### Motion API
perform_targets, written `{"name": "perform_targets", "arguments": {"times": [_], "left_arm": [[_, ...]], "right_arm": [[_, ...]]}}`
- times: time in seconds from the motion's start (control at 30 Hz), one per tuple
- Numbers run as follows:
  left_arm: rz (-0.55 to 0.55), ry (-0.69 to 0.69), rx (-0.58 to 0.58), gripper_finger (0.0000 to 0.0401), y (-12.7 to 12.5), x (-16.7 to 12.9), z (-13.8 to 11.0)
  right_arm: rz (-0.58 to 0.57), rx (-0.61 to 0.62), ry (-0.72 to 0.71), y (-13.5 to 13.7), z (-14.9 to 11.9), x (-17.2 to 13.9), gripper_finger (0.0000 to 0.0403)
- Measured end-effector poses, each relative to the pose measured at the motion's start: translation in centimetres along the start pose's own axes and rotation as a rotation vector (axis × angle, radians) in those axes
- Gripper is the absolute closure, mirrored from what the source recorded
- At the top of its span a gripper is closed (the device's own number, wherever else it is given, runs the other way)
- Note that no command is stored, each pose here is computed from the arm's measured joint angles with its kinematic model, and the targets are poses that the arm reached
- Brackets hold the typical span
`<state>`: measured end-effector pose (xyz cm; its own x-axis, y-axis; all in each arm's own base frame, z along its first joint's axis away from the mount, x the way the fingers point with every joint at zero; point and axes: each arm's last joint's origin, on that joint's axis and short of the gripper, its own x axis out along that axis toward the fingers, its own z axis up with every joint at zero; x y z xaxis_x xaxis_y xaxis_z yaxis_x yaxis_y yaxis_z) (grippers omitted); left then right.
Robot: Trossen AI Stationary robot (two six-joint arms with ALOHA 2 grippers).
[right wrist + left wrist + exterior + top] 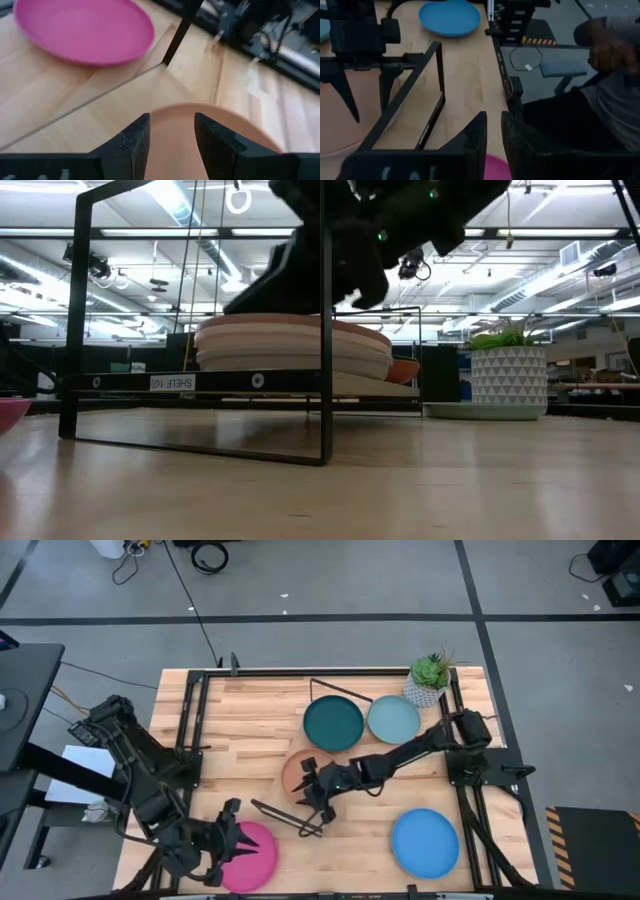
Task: Place and stack plates onto a shelf
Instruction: Stack the pink plate on the dark green plate
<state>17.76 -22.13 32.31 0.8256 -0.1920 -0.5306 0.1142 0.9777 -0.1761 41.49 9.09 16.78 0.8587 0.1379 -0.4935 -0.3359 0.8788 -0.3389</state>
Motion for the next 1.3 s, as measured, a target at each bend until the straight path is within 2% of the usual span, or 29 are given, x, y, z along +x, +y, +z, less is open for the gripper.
{"name": "perform_targets", "arguments": {"times": [0.17,0.33,0.53,0.63,0.7,0.8,0.97,1.1,1.3], "left_arm": [[-0.019,0.013,-0.007,0.034,0.0,0.0,0.0],[-0.028,0.017,0.033,0.034,-0.1,0.0,0.0],[-0.039,0.066,0.043,0.034,-0.7,1.0,-0.8],[-0.039,0.107,0.041,0.034,-1.3,2.0,-1.7],[-0.048,0.152,0.026,0.034,-1.7,2.9,-2.4],[-0.049,0.219,-0.024,0.034,-2.2,4.3,-3.5],[-0.032,0.342,-0.111,0.034,-3.0,6.7,-5.7],[-0.023,0.432,-0.186,0.034,-3.4,8.1,-7.2],[-0.006,0.45,-0.288,0.0333,-4.2,10.4,-8.8]], "right_arm": [[0.022,0.009,0.047,-0.7,-0.4,-0.5,0.0243],[-0.024,-0.014,-0.006,-1.5,1.7,-2.5,0.0243],[0.043,0.044,0.039,-1.3,0.4,-2.6,0.0243],[0.02,0.051,0.104,-0.6,-1.0,-2.7,0.0243],[-0.011,0.054,0.125,-0.3,-1.2,-3.3,0.0243],[-0.062,0.05,0.107,0.1,-0.3,-4.7,0.0243],[-0.173,0.028,0.168,1.3,0.6,-7.6,0.0243],[-0.254,0.057,0.197,1.8,1.7,-10.0,0.0243],[-0.308,0.105,0.23,2.4,2.3,-12.0,0.0243]]}}
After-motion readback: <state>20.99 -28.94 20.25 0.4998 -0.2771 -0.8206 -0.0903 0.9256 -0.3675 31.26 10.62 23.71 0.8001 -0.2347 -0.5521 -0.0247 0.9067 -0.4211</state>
